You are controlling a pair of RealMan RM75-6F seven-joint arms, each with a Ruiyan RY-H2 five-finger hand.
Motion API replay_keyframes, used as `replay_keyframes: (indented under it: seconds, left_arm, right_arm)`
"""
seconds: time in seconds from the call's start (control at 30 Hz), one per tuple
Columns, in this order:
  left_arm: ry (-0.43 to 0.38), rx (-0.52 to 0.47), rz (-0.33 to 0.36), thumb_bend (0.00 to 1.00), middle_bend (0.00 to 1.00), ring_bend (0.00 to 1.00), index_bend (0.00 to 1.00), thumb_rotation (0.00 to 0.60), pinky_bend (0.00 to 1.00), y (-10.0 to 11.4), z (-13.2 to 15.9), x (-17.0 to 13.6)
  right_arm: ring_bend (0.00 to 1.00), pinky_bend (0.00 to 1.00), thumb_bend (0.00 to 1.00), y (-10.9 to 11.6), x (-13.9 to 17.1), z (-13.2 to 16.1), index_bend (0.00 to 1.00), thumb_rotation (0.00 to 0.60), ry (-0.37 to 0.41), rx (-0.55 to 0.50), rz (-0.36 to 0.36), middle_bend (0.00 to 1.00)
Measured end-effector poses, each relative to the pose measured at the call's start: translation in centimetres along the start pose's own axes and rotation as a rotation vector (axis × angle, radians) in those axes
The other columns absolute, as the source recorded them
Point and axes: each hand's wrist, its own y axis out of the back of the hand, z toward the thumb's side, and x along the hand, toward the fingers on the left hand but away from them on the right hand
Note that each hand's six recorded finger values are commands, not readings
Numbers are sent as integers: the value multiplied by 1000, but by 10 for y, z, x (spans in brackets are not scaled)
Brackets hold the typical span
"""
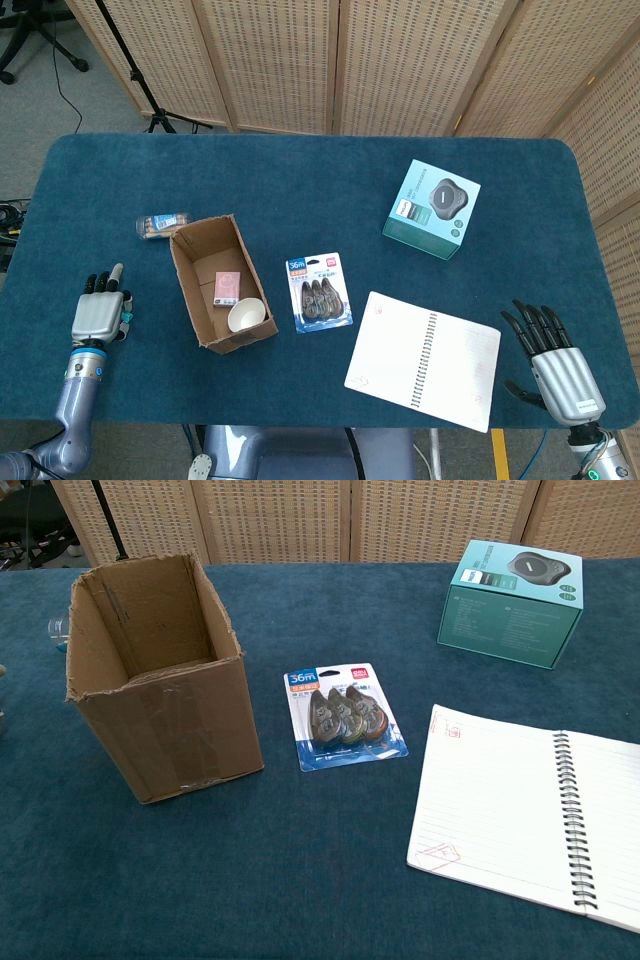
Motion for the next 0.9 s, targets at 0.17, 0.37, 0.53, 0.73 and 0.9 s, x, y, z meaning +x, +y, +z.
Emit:
replay_keyframes:
  seconds: [0.17, 0.37, 0.53, 0.73, 0.9]
  left_arm:
    - [5, -2, 3, 456, 0, 0, 622, 600, 0, 1, -2, 0]
    - [-7, -15, 34, 464, 0, 0, 622, 600, 0, 11, 0, -4]
    - [-33, -44, 77, 466, 0, 0, 622, 600, 0, 28, 4, -15]
    - [-83, -101, 150, 473, 0, 0, 622, 600, 0, 64, 7, -39]
    - [-172, -177, 251, 476, 0, 0, 622, 600, 0, 109, 18, -70]
  right_arm:
    - [0, 0, 145, 0, 0, 0, 19, 600, -1, -1, -1, 0]
    - [0, 0, 144, 0, 0, 0, 19, 600, -1, 1, 3, 0]
    - [0, 0, 144, -1, 0, 0, 19, 600, -3, 2, 4, 0]
    - [0, 0, 145, -1, -1, 0, 19, 600, -3, 3, 5, 0]
    - [0, 0, 144, -2, -1, 1, 19, 600, -1, 5, 8, 0]
